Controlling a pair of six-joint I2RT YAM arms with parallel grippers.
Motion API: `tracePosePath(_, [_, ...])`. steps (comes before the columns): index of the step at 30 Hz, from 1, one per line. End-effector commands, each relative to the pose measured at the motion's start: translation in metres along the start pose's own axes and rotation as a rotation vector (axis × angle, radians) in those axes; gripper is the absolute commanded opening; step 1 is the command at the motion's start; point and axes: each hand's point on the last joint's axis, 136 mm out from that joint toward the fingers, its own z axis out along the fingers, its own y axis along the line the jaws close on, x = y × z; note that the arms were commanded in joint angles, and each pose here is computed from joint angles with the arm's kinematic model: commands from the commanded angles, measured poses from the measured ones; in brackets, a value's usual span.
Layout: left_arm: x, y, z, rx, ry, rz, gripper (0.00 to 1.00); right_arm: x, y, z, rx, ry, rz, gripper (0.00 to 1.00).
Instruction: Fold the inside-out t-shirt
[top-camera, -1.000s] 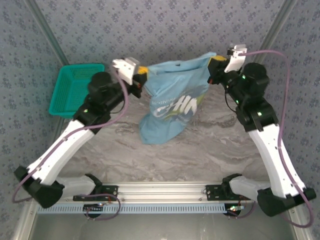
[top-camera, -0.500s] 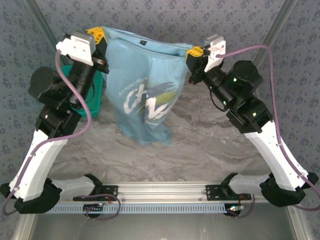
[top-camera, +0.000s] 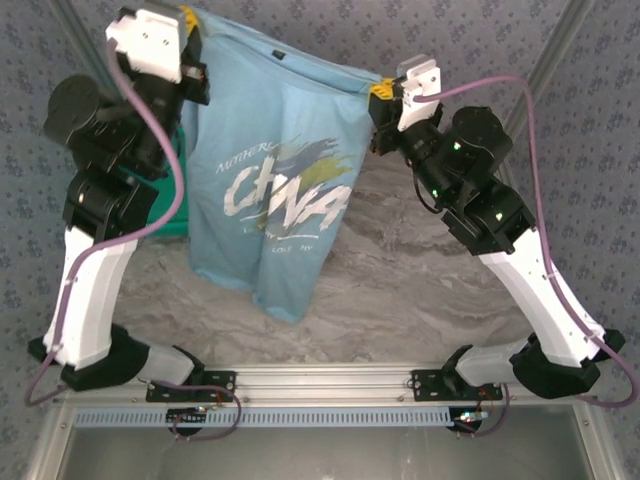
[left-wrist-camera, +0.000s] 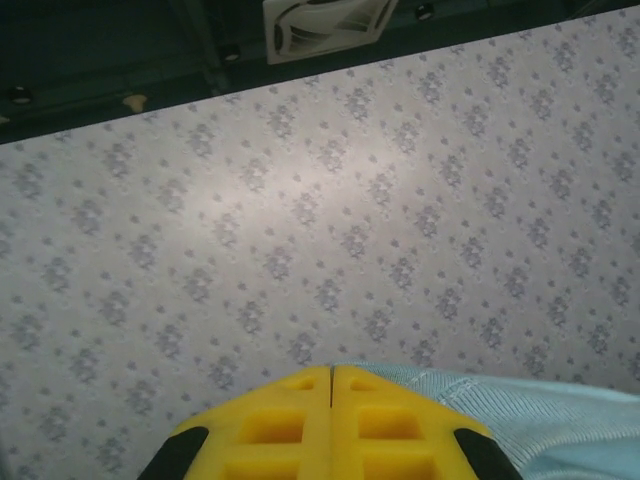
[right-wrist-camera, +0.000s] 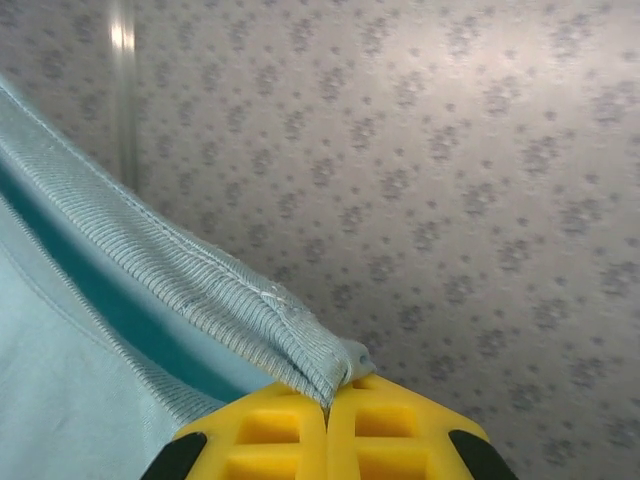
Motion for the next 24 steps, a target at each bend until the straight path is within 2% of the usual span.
tracePosePath(1, [0.019,-0.02,0.023,0.081,0.085,-0.051,0.0,-0.029,-0.073,-0.031,0.304,-0.071,-0.006,0.0])
tracePosePath(3, [0.025,-0.008,0.029,0.025,0.117,-0.044,0.0,-0.037,-0.077,-0.033,0.285,-0.088,0.012,0.0])
tracePosePath(4, [0.023,0.004,0.028,-0.008,0.115,-0.061,0.0,-0.039,-0.065,-0.029,0.229,-0.085,0.009,0.0])
tracePosePath(6, [0.013,0.035,0.017,-0.067,0.092,-0.107,0.0,-0.035,-0.027,-0.013,0.068,-0.04,-0.024,0.0])
tracePosePath(9, [0.007,0.079,-0.004,-0.204,0.091,-0.09,0.0,-0.028,0.044,0.001,-0.234,-0.011,-0.043,0.0])
tracePosePath(11, [0.007,0.105,-0.02,-0.295,0.095,-0.074,0.0,-0.025,0.078,0.002,-0.357,-0.004,-0.065,0.0])
tracePosePath(13, [0.007,0.129,-0.036,-0.38,0.087,-0.07,0.0,-0.025,0.095,0.001,-0.41,-0.01,-0.077,0.0])
tracePosePath(15, [0.007,0.14,-0.044,-0.413,0.082,-0.059,0.0,-0.025,0.085,0.004,-0.347,-0.013,-0.069,0.0])
tracePosePath(17, [0.011,0.134,-0.037,-0.378,0.09,-0.062,0.0,-0.024,0.066,0.008,-0.24,-0.006,-0.077,0.0])
tracePosePath(20, [0.022,0.116,-0.014,-0.277,0.106,-0.108,0.0,-0.026,0.03,0.009,-0.041,-0.015,-0.131,0.0])
tracePosePath(24, [0.036,0.077,0.021,-0.152,0.117,-0.118,0.0,-0.026,0.0,0.001,0.106,-0.011,-0.181,0.0])
